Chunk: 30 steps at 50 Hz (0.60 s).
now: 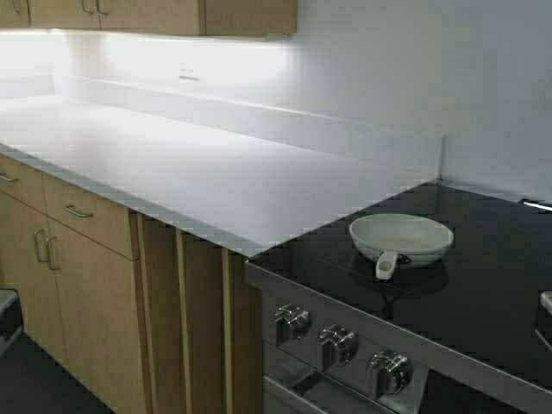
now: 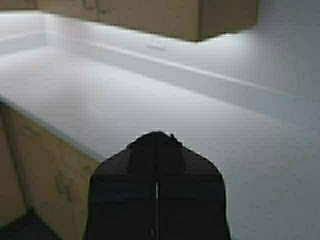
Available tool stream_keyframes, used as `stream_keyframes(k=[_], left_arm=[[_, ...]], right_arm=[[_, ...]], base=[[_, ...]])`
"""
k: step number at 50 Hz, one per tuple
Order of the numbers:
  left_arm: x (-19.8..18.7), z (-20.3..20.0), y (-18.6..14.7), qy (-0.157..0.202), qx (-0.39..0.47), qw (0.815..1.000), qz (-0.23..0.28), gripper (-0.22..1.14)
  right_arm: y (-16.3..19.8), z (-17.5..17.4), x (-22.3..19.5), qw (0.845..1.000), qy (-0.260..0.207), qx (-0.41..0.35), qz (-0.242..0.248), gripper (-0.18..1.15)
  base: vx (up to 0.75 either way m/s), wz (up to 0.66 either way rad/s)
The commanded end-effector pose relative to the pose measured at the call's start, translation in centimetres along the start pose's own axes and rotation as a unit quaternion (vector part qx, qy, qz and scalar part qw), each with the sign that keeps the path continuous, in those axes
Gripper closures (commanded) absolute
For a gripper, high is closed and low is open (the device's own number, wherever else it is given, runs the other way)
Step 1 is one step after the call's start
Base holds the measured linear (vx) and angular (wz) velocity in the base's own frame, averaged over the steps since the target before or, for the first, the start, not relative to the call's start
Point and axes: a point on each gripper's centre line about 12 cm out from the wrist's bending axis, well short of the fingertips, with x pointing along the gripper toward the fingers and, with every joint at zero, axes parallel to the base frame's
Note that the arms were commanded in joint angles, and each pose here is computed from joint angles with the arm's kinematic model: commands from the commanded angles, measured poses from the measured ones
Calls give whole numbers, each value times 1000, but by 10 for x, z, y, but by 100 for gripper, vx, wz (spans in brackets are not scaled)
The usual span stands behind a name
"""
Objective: Wash the pan
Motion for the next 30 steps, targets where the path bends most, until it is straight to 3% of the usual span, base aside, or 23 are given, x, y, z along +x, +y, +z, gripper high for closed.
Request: stream_keyframes(k=[1, 5, 11, 13, 15, 21, 30], left_arm=[[1, -7, -1, 15, -13, 1000, -3, 92], [2, -4, -3, 12, -25, 1000, -8, 63], [6, -8, -6, 23, -53, 998, -14, -5], [7, -10, -9, 32, -68, 997, -21, -19], [9, -13, -14, 42, -90, 995, -31, -20], [18, -26, -36, 84, -153, 982, -70, -2], [37, -56, -78, 141, -170, 966, -136, -2]], right_arm=[[-1, -6, 1, 1000, 10, 2, -2, 89], [-1, -6, 0, 1000, 8, 1, -2, 89], [-1, -4, -1, 1000, 4, 1, -2, 90], [-1, -4, -1, 1000, 5, 1, -2, 90], [-1, -5, -1, 1000, 5, 1, -2, 90], [-1, -5, -1, 1000, 5, 1, -3, 90], [-1, -6, -1, 1000, 7, 1, -2, 90]], base=[[0, 0], [0, 0], [0, 0], [0, 0], [0, 0], [0, 0], [0, 0]])
